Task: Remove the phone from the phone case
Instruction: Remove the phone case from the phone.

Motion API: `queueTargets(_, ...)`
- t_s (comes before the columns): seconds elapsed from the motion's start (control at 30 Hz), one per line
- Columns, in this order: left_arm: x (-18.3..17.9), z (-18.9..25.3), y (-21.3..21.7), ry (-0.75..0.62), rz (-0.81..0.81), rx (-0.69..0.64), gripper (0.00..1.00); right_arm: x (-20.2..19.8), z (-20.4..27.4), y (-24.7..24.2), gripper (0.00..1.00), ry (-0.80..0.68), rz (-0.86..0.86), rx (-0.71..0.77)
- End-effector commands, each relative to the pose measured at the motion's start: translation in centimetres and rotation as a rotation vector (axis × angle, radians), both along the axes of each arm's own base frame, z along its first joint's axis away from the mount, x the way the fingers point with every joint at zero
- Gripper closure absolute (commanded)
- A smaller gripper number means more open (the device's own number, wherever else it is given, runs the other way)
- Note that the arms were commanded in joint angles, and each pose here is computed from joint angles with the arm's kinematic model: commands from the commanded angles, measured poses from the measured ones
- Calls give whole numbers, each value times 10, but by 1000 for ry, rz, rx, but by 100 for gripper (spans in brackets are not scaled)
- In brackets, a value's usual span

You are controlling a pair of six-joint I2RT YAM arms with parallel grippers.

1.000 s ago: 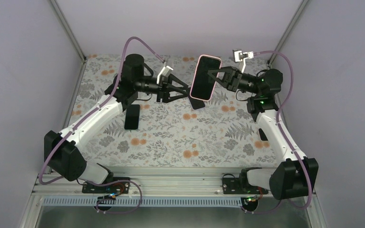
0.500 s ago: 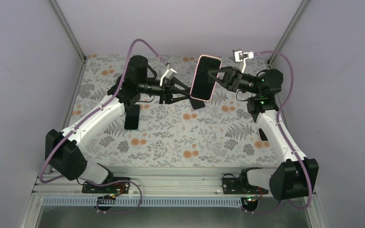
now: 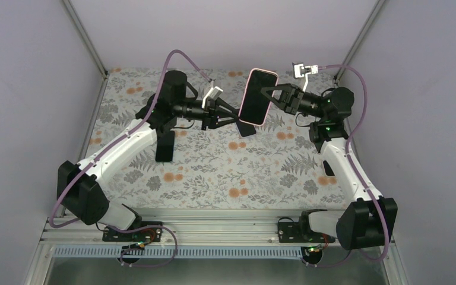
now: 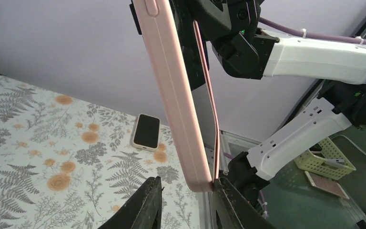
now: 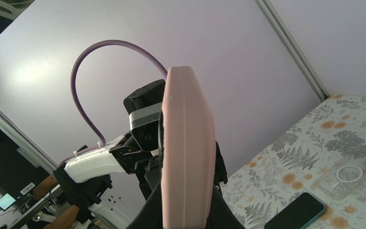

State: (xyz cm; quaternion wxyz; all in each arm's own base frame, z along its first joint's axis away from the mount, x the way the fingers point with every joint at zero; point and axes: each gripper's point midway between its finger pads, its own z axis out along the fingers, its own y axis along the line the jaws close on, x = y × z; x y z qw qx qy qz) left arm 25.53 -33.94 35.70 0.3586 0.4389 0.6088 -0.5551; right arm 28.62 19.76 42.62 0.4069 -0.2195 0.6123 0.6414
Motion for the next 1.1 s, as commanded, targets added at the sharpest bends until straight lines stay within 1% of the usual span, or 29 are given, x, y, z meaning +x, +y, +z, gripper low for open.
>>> queueTargets(0.0, 19, -10, -2, -20, 80, 35, 74, -19, 23, -1, 96, -80, 19, 31)
queueTargets(0.2, 28, -16, -3, -12, 118, 52, 76, -22, 27, -1, 96, -77, 31, 44)
queueTargets(0.73, 40, -21, -3, -2, 165, 74, 76, -30, 28, 1, 96, -78, 57, 59)
queueTargets(0.87, 38, -18, -4, 1, 152, 62, 76, -32, 22, 3, 96, -74, 66, 59)
queueTargets(1.07, 29, -10, -6, 40, 83, 13, 75, -33, 7, 8, 96, -51, 85, 50)
